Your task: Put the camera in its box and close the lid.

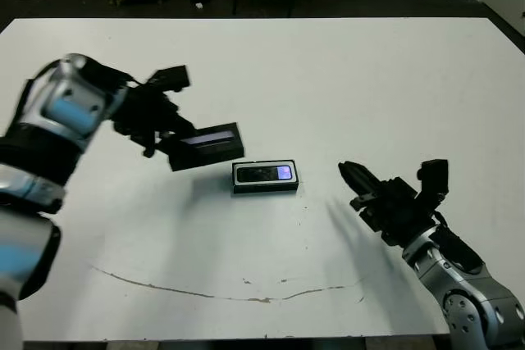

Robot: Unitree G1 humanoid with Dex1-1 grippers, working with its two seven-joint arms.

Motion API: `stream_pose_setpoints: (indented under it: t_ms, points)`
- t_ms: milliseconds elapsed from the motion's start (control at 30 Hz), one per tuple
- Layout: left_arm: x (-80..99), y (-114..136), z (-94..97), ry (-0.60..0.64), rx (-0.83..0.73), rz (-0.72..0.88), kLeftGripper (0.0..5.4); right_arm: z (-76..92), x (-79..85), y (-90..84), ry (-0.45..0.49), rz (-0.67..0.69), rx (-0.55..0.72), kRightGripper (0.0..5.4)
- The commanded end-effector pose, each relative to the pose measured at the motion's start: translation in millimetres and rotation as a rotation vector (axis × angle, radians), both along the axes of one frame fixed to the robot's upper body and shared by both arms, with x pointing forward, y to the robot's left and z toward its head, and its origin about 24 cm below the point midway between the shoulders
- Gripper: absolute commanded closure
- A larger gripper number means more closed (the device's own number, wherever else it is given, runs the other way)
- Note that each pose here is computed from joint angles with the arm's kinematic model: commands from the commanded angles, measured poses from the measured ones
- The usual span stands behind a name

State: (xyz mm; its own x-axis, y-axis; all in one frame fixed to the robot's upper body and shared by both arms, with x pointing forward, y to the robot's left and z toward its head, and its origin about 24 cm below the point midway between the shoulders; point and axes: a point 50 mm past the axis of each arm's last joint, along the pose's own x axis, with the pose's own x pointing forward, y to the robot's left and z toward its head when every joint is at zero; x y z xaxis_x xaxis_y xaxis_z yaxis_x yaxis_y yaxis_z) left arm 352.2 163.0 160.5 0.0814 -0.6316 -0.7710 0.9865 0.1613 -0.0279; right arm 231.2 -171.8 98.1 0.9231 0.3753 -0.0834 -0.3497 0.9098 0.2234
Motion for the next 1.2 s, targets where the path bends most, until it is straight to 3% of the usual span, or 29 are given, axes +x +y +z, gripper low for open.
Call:
stream_pose_setpoints:
  t_ms: [33, 300, 1200]
  points:
    - [1.8, -16.2, -7.5, 0.018, 0.021, -0.047, 3.19, 3.9, 0.6, -5.3, -0.023, -0.066, 0.002, 5.4]
    - [3.4, -34.9, -15.8, 0.046, 0.012, -0.101, 3.19, 5.4, -0.2, -5.6, -0.027, -0.117, -0.003, 5.4]
    - [5.1, -51.4, -14.0, -0.004, -0.025, -0.107, 3.19, -2.2, -5.4, -0.1, 0.003, -0.115, -0.004, 5.4]
